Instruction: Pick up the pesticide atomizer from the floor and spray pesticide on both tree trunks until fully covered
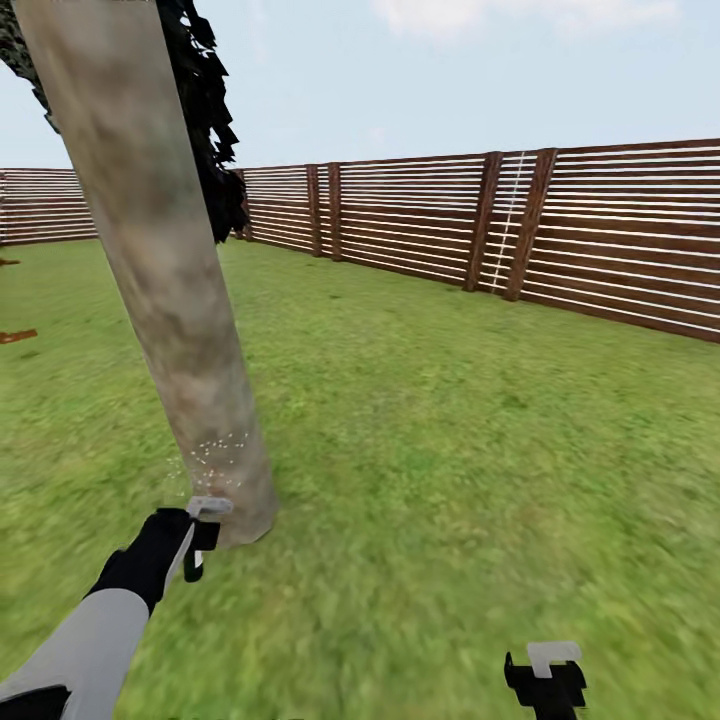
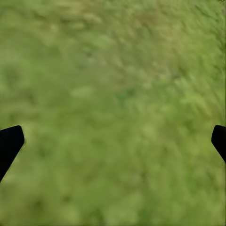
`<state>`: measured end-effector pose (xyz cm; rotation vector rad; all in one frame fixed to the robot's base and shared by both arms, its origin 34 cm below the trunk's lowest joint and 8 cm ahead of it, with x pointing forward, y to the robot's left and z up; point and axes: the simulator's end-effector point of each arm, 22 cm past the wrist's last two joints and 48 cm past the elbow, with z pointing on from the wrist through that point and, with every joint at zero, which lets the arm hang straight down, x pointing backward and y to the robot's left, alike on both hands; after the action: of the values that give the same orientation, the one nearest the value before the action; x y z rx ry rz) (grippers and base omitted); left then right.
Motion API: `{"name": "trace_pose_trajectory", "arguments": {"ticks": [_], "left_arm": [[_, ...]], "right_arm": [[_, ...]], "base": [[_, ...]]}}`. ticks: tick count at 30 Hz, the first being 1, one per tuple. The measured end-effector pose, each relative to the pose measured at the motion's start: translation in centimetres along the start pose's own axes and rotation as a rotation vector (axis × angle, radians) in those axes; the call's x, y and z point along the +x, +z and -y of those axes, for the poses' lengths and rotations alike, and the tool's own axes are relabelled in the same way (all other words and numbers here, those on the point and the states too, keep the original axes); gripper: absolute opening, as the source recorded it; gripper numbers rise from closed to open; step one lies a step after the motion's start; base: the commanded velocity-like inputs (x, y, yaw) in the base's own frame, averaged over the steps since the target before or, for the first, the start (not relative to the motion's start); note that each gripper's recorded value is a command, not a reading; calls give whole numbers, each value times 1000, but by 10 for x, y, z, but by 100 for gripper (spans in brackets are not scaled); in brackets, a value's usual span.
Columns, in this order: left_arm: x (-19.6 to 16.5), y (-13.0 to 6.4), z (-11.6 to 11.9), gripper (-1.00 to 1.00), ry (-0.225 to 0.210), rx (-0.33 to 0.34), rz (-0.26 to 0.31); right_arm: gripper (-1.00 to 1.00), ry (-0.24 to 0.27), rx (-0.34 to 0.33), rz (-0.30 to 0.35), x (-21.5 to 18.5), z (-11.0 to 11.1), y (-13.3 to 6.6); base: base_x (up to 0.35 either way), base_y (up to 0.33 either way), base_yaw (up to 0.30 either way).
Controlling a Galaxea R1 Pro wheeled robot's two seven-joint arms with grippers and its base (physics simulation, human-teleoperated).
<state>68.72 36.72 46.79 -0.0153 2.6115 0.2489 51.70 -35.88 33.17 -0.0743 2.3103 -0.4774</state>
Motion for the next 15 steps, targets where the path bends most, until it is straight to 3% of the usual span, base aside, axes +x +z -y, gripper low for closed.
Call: {"name": "trace_pose_trajectory", "arguments": {"ticks": [3, 6, 9, 11, 15], "left_arm": [[-2, 0, 1, -100, 1, 1, 14], [-7, 0, 10, -100, 8, 12, 39], [-11, 0, 10, -100, 20, -31, 67], [-13, -1, 23, -100, 21, -39, 71], [-16, -3, 27, -100, 21, -43, 80]], "right_arm": [[100, 0, 0, 0, 0, 0, 0], [100, 0, 2, 0, 1, 1, 0], [100, -1, 3, -1, 1, 1, 0], [100, -1, 3, 0, 1, 2, 0], [100, -1, 3, -1, 1, 1, 0]], "base": [[3, 0, 248], [165, -124, 40], [188, -208, 3], [64, -260, 0], [-101, -270, 0]]}}
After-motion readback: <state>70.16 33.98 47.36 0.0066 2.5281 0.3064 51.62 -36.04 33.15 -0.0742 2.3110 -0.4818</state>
